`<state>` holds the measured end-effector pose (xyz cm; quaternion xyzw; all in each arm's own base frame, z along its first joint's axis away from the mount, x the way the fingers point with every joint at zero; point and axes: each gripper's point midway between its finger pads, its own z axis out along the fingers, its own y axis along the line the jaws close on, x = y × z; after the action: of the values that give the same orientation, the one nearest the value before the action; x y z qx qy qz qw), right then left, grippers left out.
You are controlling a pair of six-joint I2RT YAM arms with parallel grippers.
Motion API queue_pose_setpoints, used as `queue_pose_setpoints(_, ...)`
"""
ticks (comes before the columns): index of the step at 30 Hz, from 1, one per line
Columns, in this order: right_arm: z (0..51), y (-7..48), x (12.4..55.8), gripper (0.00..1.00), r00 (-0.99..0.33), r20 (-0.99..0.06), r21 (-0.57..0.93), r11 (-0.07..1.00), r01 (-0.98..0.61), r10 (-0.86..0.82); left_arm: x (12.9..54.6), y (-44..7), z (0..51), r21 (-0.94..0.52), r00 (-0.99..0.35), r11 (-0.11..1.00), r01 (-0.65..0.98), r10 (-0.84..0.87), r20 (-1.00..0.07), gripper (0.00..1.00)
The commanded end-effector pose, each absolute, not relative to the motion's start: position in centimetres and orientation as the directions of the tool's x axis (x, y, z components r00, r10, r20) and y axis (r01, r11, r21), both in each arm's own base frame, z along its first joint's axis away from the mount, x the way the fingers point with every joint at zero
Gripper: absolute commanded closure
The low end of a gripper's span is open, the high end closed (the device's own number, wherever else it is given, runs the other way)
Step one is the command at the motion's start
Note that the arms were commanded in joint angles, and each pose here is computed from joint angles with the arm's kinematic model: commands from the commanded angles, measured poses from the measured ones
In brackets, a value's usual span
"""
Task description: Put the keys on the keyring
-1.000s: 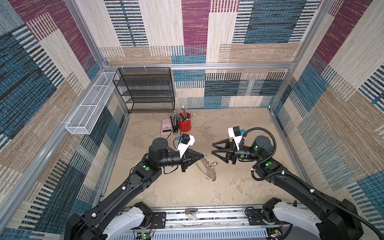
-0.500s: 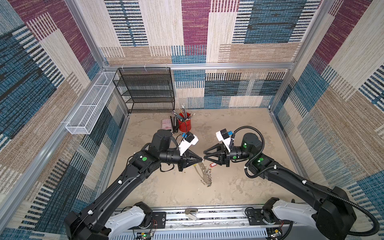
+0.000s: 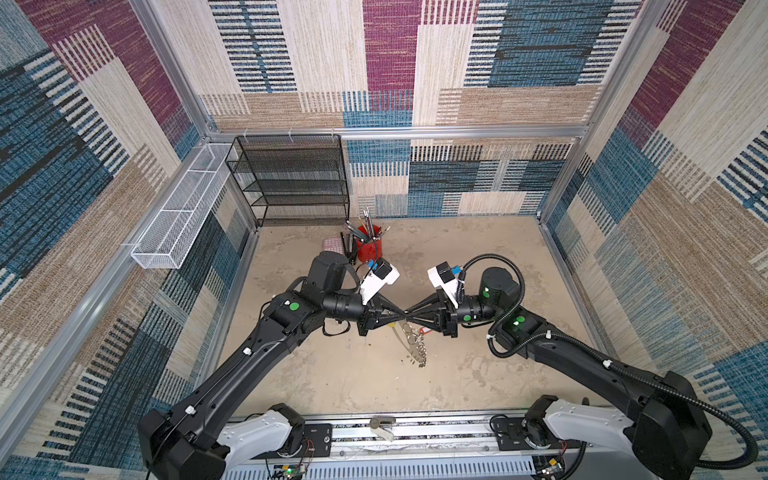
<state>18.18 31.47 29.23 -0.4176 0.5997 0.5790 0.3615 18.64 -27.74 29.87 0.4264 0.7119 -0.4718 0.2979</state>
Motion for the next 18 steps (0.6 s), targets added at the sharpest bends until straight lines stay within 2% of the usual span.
queue_pose_setpoints(1,29.4,31.6,18.2,0.97,-0.375,-0.923,0.379,-0.031,-0.925,-0.083,18.6,-28.0,31.1,-0.371,-0.396,0.141,0.918,0.31,-0.864,1.0)
queue_pose_setpoints(2,29.4,31.6,18.2,1.0,-0.374,-0.923,0.378,-0.028,-0.926,-0.085,18.6,-28.0,31.3,-0.37,-0.395,0.14,0.918,0.304,-0.867,1.0)
queue_pose_setpoints(11,30.1,31.4,18.7,1.0,-0.357,-0.933,0.357,0.007,-0.934,-0.049,18.7,-27.6,31.7,-0.384,-0.408,0.14,0.913,0.262,-0.874,1.0)
queue_pose_setpoints(15,30.7,31.4,19.2,1.0,-0.334,-0.942,0.334,0.021,-0.942,-0.022,19.2,-26.6,32.5,-0.404,-0.431,0.173,0.898,0.171,-0.886,0.79)
queue_pose_setpoints(18,31.8,31.4,19.2,1.0,-0.323,-0.946,0.323,-0.002,-0.946,0.017,19.8,-25.2,33.0,-0.426,-0.446,0.215,0.879,0.051,-0.894,0.66)
